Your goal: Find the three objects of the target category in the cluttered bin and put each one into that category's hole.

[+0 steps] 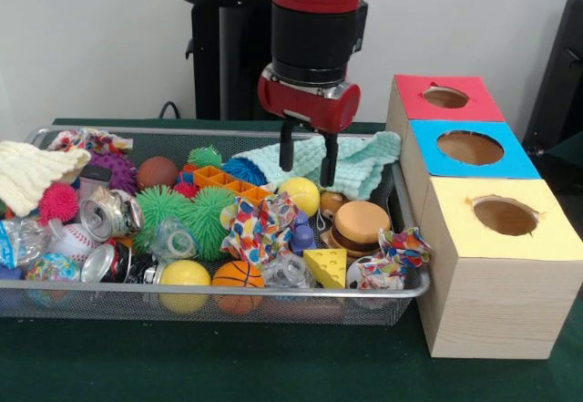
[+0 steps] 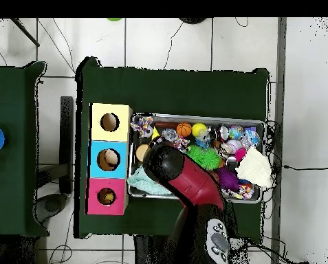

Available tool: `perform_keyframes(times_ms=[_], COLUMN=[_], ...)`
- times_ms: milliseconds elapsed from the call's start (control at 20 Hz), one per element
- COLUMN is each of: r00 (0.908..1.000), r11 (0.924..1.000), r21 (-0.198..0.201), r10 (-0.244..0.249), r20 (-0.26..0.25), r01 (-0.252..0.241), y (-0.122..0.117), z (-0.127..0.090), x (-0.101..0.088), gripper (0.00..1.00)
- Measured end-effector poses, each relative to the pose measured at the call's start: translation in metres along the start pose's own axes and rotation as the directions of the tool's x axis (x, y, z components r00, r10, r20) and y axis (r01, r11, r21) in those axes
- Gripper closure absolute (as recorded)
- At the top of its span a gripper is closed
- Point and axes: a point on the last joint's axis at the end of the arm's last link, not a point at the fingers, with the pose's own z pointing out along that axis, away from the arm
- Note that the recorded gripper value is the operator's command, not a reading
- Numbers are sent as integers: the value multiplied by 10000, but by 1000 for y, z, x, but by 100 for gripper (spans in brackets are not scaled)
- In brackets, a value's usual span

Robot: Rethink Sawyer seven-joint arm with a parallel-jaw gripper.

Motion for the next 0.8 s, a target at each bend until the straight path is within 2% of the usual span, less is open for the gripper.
perform_keyframes(times_ms=[400,550,800], r00=[9983,9971,9963], r11=[9983,9971,9962], r21=[-116,-113,-68], r10=[564,747,863], r20=[-121,-129,29], r01=[-566,-748,-863], y=[32,36,31], z=[4,5,10], x=[24,28,24], gripper=[0,0,0])
